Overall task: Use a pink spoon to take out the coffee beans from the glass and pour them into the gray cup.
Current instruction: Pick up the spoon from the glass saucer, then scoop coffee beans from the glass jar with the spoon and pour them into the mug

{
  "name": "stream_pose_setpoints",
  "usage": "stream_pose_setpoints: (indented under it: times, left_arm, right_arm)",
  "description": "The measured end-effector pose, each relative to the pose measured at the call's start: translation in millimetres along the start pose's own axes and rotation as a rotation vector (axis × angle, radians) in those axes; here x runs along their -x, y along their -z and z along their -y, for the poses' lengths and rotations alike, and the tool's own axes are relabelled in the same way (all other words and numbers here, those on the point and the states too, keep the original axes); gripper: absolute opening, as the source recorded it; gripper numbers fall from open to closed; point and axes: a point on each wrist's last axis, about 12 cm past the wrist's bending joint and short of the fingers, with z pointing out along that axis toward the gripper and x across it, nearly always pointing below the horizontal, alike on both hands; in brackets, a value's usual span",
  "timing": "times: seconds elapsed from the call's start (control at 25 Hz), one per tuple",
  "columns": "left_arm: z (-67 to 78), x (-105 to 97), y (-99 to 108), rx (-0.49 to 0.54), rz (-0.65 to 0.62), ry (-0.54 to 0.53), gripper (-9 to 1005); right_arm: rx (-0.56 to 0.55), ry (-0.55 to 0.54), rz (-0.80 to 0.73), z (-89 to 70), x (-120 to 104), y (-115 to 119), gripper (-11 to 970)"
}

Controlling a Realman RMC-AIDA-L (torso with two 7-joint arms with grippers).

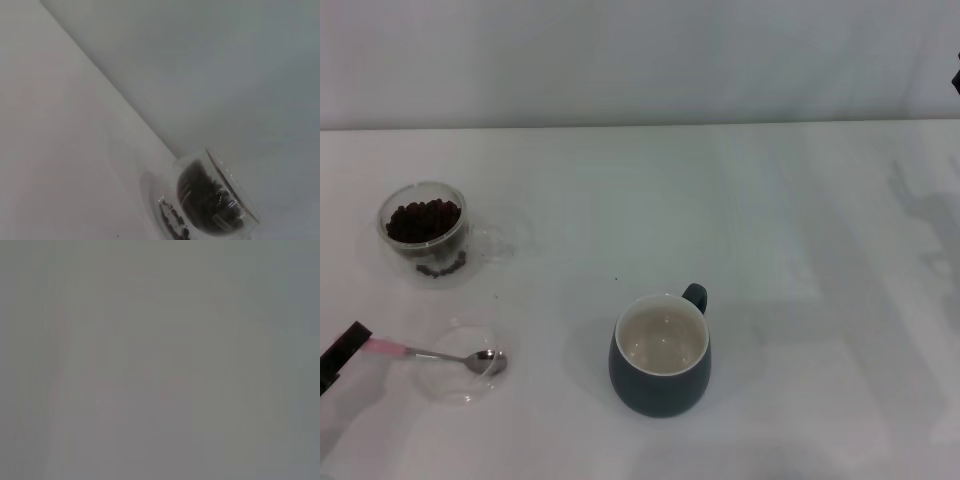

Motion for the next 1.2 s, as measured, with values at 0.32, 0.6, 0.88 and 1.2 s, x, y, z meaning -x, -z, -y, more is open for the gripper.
stream_pose_setpoints:
  times: [0.32, 0.6, 0.88, 1.2]
  left_arm:
    - [-0.1, 9.6, 3.7, -0.019, 0.031, 0.052, 150]
    - [6.3, 17.2, 6.9, -0.091, 0.037, 0.036, 141]
    - [8.8, 24.1, 15.8, -0.136, 0.051, 0.05, 138]
    - [14.2, 67.0, 52.6, -0.235, 0.254, -0.042, 138]
  right_arm:
    - [-0.005, -0.009, -0.02, 0.7, -2.8, 3.0, 857]
    - [-0.014, -0.016, -0.034, 1.7, -5.6, 10.2, 857]
    - [-0.026, -0.013, -0.038, 5.7, -7.0, 18.8, 857]
    - [-0.031, -0.011, -0.04, 7.4, -7.5, 22.3, 857]
